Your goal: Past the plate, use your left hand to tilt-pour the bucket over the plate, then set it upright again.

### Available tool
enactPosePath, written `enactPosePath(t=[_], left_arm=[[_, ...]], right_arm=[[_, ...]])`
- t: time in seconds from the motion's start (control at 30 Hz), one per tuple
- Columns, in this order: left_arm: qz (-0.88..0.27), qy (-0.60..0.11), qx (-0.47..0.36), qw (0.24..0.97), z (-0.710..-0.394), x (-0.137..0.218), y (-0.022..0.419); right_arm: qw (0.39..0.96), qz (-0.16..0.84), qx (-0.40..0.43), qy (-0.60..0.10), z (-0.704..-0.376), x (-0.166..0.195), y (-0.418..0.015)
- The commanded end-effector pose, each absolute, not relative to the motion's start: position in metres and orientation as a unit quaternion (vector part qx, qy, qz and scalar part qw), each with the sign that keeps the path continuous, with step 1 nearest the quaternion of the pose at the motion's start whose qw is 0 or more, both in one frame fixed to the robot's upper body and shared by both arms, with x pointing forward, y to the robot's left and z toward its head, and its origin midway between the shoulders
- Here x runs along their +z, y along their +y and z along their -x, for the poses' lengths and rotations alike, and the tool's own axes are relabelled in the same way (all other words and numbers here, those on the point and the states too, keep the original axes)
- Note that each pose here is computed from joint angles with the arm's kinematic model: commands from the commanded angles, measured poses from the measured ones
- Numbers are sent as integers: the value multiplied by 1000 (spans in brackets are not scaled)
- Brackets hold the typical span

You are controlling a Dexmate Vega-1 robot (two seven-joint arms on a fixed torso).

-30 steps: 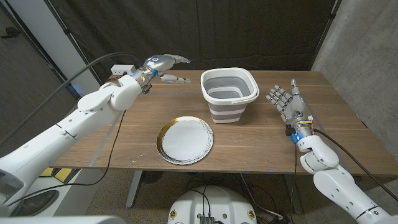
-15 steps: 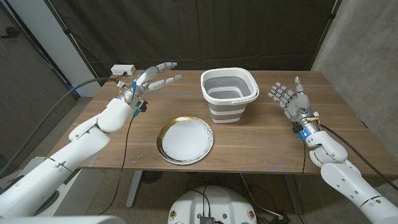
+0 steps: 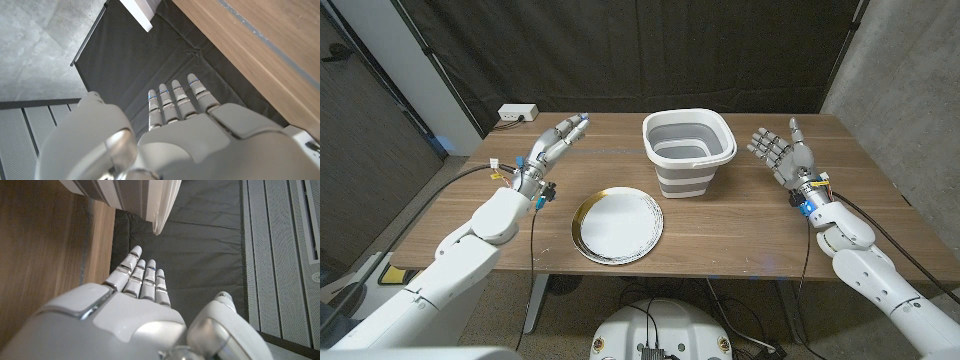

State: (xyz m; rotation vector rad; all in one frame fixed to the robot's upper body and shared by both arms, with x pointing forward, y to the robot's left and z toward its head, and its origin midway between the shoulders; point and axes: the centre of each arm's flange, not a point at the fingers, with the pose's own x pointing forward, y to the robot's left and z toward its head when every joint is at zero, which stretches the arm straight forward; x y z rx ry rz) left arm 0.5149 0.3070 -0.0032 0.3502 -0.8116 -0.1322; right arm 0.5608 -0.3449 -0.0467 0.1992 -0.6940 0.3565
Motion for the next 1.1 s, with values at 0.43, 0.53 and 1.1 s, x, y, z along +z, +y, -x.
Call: enactPosePath(t=[0.43,0.53,1.1], left_arm=[[-87,-384,-110,913,-540,-28,303],[-86,-384,-104,913,-534,-32,302],[-88,-363,-113,921,-528,-45,296]], right_arm=[[921,-54,206,-328,-604,-21,-303],[916,-52,217,-333,-608,-18,-300],[914,-51,236,-324,-606,-22,-291]])
